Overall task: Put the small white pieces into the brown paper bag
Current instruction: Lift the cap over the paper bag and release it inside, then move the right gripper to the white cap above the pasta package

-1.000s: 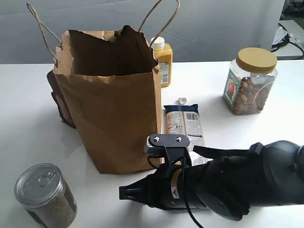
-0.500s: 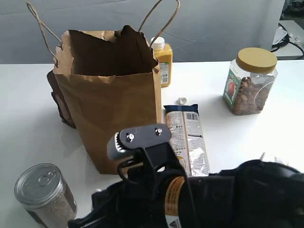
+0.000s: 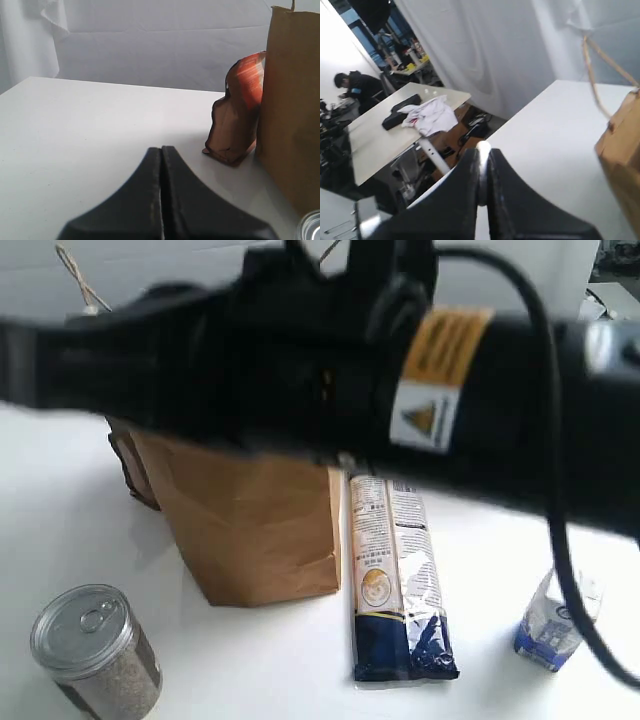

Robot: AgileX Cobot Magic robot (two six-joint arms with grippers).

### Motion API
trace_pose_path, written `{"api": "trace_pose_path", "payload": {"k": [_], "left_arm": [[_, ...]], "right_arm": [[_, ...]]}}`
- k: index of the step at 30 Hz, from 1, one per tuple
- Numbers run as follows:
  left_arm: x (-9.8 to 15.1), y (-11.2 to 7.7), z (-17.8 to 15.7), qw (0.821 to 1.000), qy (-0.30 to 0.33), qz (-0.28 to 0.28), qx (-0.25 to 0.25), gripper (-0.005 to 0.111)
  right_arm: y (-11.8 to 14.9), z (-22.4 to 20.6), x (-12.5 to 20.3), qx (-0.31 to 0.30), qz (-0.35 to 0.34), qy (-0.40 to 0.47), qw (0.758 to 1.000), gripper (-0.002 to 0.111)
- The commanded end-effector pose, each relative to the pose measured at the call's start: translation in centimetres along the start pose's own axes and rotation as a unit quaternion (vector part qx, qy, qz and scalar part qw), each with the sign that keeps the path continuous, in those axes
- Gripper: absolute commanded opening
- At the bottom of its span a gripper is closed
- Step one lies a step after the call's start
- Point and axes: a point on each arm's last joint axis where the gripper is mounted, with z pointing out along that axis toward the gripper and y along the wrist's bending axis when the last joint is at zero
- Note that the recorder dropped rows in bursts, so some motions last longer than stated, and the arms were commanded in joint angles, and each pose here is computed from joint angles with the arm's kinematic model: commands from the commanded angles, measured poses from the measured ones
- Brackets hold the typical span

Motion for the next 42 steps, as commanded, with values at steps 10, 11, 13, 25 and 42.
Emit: {"api": "trace_pose_path", "payload": {"k": [10, 11, 13, 25, 42], "left_arm": [[0.1, 0.0, 0.0, 1.000, -0.001, -0.006, 0.004, 0.000], [0.1, 0.0, 0.0, 1.000, -0.001, -0.006, 0.004, 0.000], [0.1, 0.0, 0.0, 1.000, -0.001, -0.006, 0.004, 0.000], [0.1, 0.0, 0.0, 1.000, -0.001, -0.006, 0.004, 0.000], [0.1, 0.0, 0.0, 1.000, -0.001, -0.006, 0.004, 0.000]], "right_arm": [[-8.2, 5.8, -4.1, 0.178, -0.001, 0.062, 0.982, 0.000], [-8.5, 6.2, -4.1, 0.185, -0.004, 0.071, 0.980, 0.002], [-9.1, 7.1, -3.8, 0.199, -0.008, 0.093, 0.976, 0.009], [-10.2, 9.2, -2.9, 0.218, 0.008, 0.128, 0.967, 0.045], [-3.0, 4.2, -3.2, 0.162, -0.060, 0.172, 0.970, 0.000]]}}
